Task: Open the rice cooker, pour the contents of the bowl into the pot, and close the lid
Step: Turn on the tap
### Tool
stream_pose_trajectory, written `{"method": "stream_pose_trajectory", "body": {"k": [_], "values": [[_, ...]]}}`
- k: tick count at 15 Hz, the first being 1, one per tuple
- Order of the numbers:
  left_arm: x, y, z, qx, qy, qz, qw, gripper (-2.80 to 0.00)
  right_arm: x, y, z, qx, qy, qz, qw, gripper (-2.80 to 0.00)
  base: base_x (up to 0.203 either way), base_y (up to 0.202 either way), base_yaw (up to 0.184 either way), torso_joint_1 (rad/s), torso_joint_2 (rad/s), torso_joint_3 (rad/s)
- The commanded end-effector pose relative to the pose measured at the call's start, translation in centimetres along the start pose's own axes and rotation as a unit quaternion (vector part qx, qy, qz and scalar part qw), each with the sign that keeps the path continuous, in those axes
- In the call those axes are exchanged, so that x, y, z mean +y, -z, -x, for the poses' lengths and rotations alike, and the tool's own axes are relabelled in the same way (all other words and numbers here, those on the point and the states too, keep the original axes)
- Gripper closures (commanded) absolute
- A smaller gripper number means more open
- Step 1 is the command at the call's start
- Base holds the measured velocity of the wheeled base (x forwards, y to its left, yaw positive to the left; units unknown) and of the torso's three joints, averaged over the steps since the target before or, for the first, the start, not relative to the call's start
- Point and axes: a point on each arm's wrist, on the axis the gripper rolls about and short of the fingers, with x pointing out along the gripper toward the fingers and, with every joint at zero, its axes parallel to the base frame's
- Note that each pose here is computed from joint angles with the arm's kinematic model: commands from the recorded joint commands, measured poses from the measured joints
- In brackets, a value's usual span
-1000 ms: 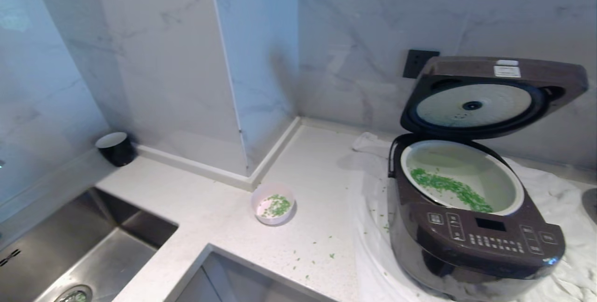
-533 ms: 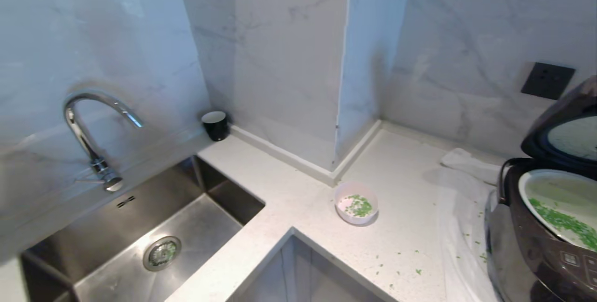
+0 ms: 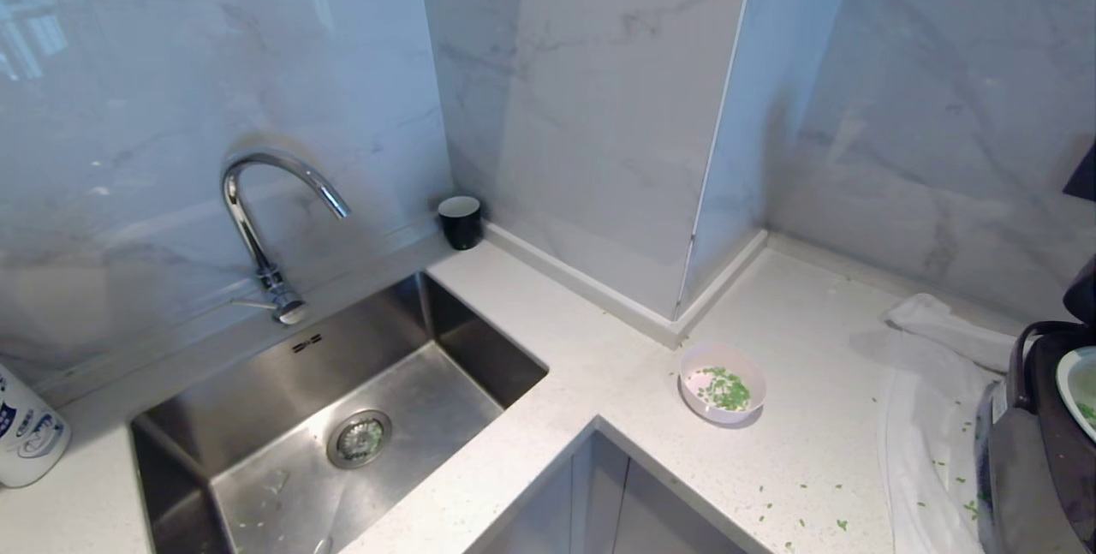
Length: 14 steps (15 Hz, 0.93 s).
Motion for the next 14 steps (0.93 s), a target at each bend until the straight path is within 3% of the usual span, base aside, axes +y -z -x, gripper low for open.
{"method": "stream_pose_trajectory", "body": {"k": [1, 3, 8, 14], "values": [[0.00, -0.01, 0.01, 0.000, 0.000, 0.000, 1.0000, 0.00, 0.00, 0.00, 0.00, 0.000, 0.000, 0.000, 1.000, 0.00, 0.000, 0.000, 0.000, 0.000, 0.00, 0.000], [0.00, -0.01, 0.01, 0.000, 0.000, 0.000, 1.0000, 0.00, 0.00, 0.01, 0.00, 0.001, 0.000, -0.001, 1.000, 0.00, 0.048, 0.000, -0.001, -0.006, 0.00, 0.002], [0.00, 0.03, -0.01, 0.001, 0.000, 0.000, 1.0000, 0.00, 0.00, 0.00, 0.00, 0.000, 0.000, -0.001, 1.000, 0.00, 0.181, 0.000, 0.001, -0.004, 0.00, 0.003], [0.00, 0.00, 0.00, 0.000, 0.000, 0.000, 1.0000, 0.00, 0.00, 0.00, 0.00, 0.000, 0.000, -0.001, 1.000, 0.00, 0.013, 0.000, 0.000, 0.000, 0.00, 0.001]]}}
